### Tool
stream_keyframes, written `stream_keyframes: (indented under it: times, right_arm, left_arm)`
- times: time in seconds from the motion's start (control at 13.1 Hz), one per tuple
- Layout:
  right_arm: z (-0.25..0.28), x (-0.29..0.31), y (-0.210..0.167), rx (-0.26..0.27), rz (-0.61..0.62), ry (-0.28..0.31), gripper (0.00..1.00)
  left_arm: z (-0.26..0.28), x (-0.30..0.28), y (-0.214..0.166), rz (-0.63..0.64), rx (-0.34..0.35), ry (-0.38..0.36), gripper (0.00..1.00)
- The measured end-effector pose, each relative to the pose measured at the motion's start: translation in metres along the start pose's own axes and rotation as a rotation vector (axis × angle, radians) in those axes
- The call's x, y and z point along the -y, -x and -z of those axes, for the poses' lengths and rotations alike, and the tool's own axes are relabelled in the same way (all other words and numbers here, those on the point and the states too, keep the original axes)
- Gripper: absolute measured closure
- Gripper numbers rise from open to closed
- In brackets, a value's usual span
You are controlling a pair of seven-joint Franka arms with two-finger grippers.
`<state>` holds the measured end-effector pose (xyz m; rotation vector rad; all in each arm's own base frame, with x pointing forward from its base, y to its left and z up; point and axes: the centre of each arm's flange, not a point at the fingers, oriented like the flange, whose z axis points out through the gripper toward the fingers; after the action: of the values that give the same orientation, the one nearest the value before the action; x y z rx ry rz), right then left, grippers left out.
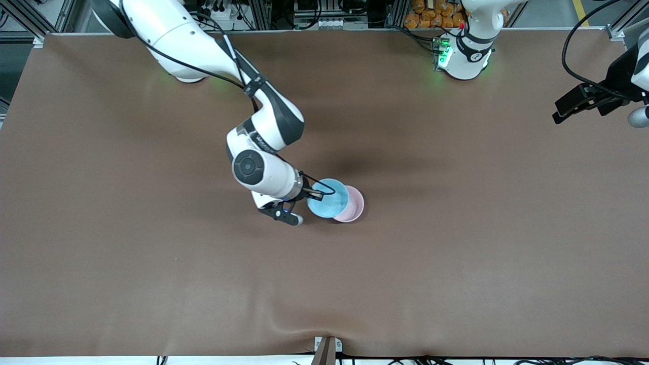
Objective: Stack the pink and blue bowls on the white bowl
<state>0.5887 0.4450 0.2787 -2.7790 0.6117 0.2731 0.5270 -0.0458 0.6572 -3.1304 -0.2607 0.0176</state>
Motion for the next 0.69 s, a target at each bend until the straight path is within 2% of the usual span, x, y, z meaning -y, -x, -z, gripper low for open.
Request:
stream_keyframes:
  times: [0.23,0.69]
  right_arm:
    - [-0.02,0.008,0.004,-0.01,-0.03,-0.015,0.96]
    - [-0.044,0.006,0.008,0.004,-0.079,0.005,0.96]
  left_arm:
    - [0.001,-0.001,0.0,-0.067,-0.002,0.001,0.0]
    - [0.002,-0.007,0.007,-0.108,0.019,0.012,0.0]
